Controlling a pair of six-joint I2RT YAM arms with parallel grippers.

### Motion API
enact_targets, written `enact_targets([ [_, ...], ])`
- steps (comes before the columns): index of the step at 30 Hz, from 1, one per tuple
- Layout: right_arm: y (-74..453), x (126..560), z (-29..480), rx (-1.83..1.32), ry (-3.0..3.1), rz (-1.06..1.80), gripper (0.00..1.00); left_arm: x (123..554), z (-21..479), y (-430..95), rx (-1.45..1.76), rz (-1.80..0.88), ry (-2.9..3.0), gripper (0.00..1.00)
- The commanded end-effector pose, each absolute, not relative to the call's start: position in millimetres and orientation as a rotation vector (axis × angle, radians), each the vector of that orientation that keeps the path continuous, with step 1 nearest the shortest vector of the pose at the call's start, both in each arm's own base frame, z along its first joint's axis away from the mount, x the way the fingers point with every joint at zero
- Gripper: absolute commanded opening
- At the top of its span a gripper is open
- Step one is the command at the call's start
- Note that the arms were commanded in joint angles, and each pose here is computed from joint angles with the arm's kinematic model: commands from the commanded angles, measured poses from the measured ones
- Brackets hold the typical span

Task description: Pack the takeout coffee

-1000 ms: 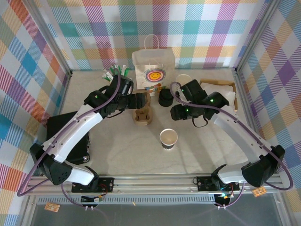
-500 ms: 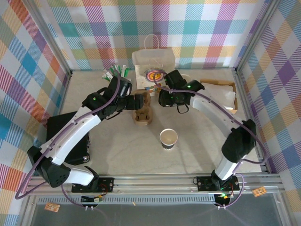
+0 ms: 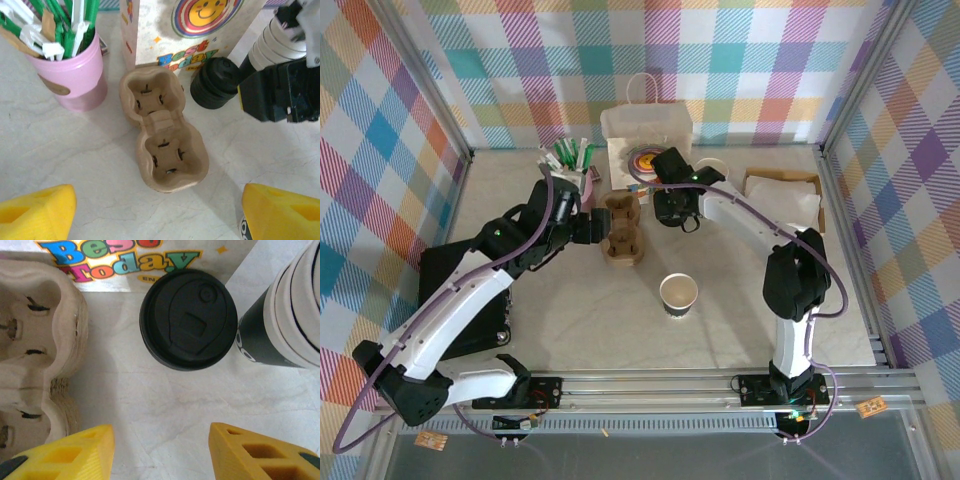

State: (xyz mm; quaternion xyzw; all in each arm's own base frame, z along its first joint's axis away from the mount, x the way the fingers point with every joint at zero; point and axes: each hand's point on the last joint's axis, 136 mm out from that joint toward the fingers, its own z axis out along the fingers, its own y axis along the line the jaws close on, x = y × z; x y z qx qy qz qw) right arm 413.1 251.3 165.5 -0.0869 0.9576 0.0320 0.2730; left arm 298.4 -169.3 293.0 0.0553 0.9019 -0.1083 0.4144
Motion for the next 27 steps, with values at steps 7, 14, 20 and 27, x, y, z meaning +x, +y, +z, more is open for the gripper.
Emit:
enact_targets([
  [7,247.3,441.9,162.8,-0.171,2.541,0.07,0.49,298.8,280.3,-171.7,0.076,-0.319,2.268,0.86],
  [14,240.1,464.2,148.0,-0.083,2.55,0.069,0.49,298.5,274.2,-172.5,0.081,-0.314,2.282,0.86],
  [20,246.9,481.2,140.6,-0.131,2.525,0.054,0.52,297.2,268.4,-173.6,0.086,-0.317,2.301,0.86],
  [27,247.6,497.3,132.5,-0.155,2.507,0.036,0.58,291.1,261.4,-171.7,0.1,-0.309,2.332,0.86],
])
